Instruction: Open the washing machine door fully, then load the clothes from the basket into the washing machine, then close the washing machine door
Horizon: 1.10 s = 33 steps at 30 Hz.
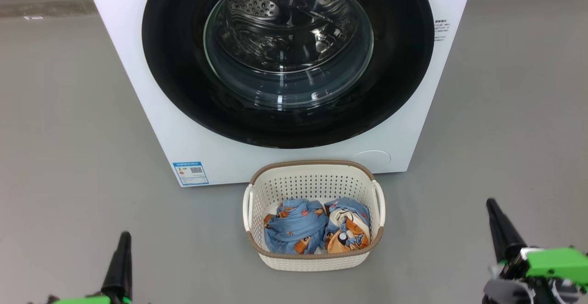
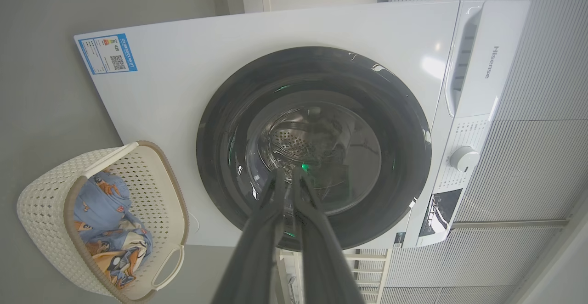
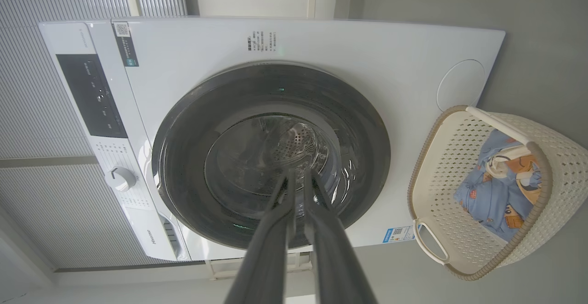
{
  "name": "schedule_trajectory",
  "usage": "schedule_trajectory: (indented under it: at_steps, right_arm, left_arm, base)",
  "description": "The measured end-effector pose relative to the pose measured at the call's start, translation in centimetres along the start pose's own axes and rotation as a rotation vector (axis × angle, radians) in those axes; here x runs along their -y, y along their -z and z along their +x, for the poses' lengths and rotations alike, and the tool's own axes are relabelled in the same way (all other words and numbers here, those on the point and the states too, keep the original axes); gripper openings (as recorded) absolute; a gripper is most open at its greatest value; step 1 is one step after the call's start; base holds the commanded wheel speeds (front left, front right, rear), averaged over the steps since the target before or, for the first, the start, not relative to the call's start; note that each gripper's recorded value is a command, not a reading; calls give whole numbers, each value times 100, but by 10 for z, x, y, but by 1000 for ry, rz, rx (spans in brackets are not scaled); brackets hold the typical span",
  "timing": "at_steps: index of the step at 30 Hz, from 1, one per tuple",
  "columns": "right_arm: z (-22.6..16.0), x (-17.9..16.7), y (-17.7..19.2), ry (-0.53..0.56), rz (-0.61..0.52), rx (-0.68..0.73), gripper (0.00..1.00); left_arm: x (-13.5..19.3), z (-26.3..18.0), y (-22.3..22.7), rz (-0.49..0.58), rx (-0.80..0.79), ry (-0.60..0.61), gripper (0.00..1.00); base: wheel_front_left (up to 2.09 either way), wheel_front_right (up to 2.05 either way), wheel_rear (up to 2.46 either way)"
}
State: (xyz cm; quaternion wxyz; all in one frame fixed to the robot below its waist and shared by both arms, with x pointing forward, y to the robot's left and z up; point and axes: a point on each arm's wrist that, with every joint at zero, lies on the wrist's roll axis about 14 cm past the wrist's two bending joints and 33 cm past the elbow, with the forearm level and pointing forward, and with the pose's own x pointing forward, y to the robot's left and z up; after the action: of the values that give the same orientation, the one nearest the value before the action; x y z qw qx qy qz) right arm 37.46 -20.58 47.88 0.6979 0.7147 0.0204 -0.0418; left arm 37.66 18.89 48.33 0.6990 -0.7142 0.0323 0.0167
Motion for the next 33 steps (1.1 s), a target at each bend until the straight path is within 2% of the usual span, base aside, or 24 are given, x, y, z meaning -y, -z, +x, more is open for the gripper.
schedule_trajectory:
  at_steps: [7,16,33]
  right_arm:
    - [-20,45,5,131,31,6,100]
    - [-18,41,7,122,1,4,100]
    - [-13,34,10,103,-174,-16,100]
  left_arm:
    - [-39,-17,7,-28,0,-114,100]
    - [-36,-17,7,-3,12,-105,100]
    - [-26,-15,8,166,13,-78,100]
  base:
    - [0,0,0]
    - [0,0,0]
    - [0,0,0]
